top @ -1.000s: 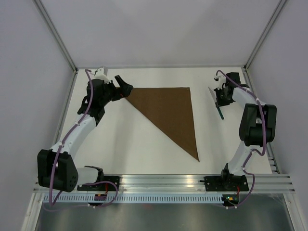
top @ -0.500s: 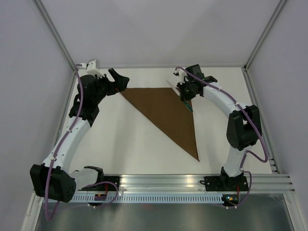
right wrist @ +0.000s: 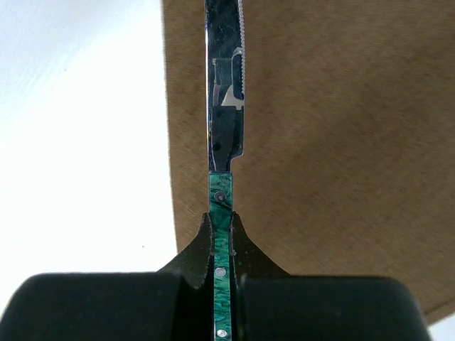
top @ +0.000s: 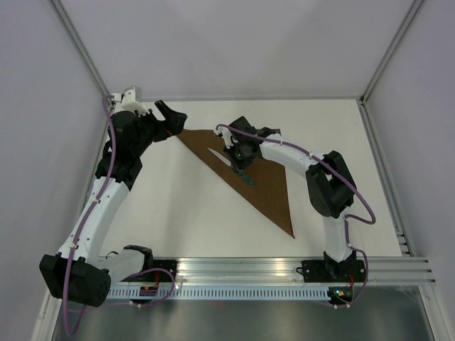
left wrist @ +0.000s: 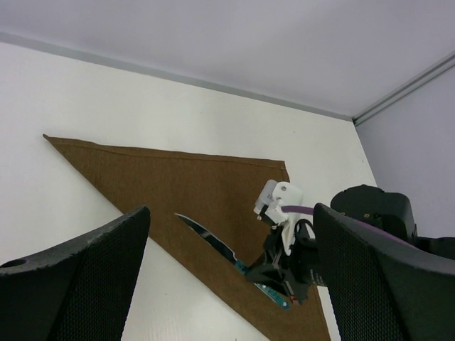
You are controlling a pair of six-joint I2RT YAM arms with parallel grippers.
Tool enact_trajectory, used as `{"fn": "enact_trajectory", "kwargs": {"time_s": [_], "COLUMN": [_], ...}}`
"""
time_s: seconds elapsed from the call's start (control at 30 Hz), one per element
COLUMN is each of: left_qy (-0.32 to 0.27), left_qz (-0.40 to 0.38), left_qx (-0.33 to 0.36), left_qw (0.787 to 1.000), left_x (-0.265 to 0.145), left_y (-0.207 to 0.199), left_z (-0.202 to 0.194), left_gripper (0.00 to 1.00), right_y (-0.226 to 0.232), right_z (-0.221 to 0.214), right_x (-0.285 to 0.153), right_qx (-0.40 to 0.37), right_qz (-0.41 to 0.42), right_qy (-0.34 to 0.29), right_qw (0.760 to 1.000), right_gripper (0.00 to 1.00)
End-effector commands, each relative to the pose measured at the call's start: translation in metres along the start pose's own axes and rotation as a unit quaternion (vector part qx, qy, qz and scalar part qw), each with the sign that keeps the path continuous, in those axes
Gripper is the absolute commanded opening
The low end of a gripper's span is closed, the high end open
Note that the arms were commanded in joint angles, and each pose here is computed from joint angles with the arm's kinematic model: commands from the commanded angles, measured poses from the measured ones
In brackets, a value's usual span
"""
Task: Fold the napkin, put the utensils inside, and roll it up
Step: Place the knife on the napkin.
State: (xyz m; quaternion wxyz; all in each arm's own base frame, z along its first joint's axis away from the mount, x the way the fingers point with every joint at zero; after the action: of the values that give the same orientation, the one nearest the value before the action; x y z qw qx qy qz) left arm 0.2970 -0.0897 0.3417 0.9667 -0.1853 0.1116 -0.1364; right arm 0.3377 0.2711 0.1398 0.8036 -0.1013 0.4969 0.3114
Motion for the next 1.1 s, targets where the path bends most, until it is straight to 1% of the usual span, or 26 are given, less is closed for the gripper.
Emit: {"fn": "enact_trajectory", "kwargs": {"time_s": [0.0, 0.07, 0.37, 0.53, 0.8, 1.07], "left_qy": [-0.02, -0.017, -0.008, -0.004, 0.0, 0.004], "left_qz": [0.0, 0.001, 0.007, 0.009, 0.011, 0.01], "left_qx": [0.001, 0.0, 0.002, 0.002, 0.003, 0.005], "left_qw": [1.0, 1.0, 1.0, 1.0, 1.0, 1.0], "left_x": [-0.01, -0.01, -0.007, -0.005, -0.003, 0.0], "left_y": [-0.006, -0.005, -0.002, 0.0, 0.002, 0.002], "left_z": [0.016, 0.015, 0.009, 0.005, 0.002, 0.0], "left_gripper": [1.0, 1.0, 1.0, 1.0, 1.0, 1.0], "right_y": [0.011, 0.016, 0.014, 0.015, 0.015, 0.02], "right_z": [0.01, 0.007, -0.012, -0.023, -0.025, -0.015], "right_x": [0.004, 0.011, 0.039, 0.053, 0.054, 0.039], "right_qx": [0.009, 0.017, 0.024, 0.015, 0.01, 0.001], "right_qz": [-0.012, -0.01, -0.015, -0.018, -0.02, -0.021], "right_qy": [-0.019, -0.014, 0.012, 0.026, 0.028, 0.0], "right_qw": [1.0, 1.0, 1.0, 0.999, 0.999, 1.0], "right_gripper": [0.01, 0.0, 0.0, 0.0, 0.01, 0.0]}}
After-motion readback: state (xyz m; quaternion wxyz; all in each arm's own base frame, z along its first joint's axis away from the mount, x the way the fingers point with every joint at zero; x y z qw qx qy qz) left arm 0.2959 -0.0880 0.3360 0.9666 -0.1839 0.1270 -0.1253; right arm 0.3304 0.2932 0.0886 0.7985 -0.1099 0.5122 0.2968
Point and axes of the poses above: each gripper's point midway between its finger pads, its own x axis out along the fingers, its own y axis along the line the jaws close on, z = x × y, the point moved 8 cm from there along -x, back along the fingers, and after that the axes turned 7 degrees about x, right-handed, at the moved point
